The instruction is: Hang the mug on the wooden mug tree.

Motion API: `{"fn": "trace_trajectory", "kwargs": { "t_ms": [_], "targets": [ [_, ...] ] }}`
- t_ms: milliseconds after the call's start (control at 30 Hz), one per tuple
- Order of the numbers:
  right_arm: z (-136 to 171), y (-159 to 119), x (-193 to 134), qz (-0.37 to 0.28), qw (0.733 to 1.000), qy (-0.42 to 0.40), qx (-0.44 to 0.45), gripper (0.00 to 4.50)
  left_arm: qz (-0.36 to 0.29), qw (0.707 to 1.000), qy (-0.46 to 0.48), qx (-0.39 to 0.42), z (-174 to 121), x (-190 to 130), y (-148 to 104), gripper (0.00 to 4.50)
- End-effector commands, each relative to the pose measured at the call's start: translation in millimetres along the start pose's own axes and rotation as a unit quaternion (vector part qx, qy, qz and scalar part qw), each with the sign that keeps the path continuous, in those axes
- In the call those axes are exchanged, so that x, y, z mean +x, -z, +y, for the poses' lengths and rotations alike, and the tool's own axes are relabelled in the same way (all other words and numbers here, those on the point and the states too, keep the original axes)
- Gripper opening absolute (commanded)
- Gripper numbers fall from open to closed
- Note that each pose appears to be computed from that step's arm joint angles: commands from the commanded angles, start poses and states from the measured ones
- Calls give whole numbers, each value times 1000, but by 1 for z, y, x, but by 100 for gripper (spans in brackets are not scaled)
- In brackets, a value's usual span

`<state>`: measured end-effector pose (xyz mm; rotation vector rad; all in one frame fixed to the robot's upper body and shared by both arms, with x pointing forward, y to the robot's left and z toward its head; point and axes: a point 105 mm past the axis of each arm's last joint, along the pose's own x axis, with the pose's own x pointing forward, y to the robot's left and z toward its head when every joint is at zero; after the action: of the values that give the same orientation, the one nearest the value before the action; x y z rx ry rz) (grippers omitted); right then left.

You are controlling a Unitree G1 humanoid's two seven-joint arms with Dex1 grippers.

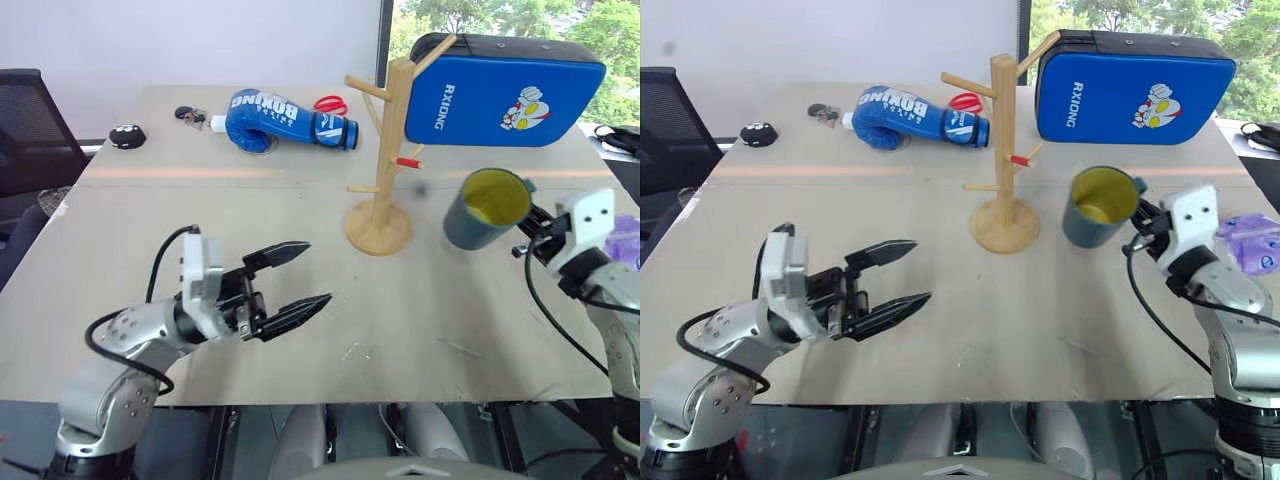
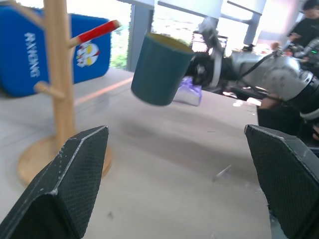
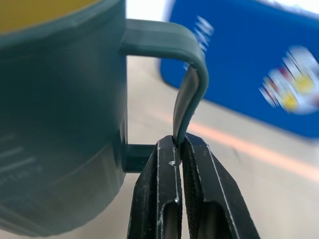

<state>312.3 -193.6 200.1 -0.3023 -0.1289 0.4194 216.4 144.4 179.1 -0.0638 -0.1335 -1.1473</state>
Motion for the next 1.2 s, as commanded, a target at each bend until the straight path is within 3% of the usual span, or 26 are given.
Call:
{"fn": "trace_trajectory", "kwargs": {
  "t_ms": [33, 267, 733, 1133, 1200],
  "targets": [
    [20, -33, 12, -24, 997, -51, -51, 2, -21, 999, -15, 20, 3, -12, -12, 450],
    [47, -57, 24, -16, 989, -110, -94, 2, -16, 999, -35, 22, 5, -22, -10, 450],
    [59, -75, 44, 6, 986, -119, -116, 2, -24, 998, -46, 22, -4, -20, -9, 450],
    [66, -55, 76, 58, 984, -140, -94, 2, -71, 996, -47, 40, -16, -34, -26, 450],
    [62, -48, 74, 62, 984, -146, -86, 87, -72, 996, -43, 38, -17, -32, -28, 450]
  ]
}}
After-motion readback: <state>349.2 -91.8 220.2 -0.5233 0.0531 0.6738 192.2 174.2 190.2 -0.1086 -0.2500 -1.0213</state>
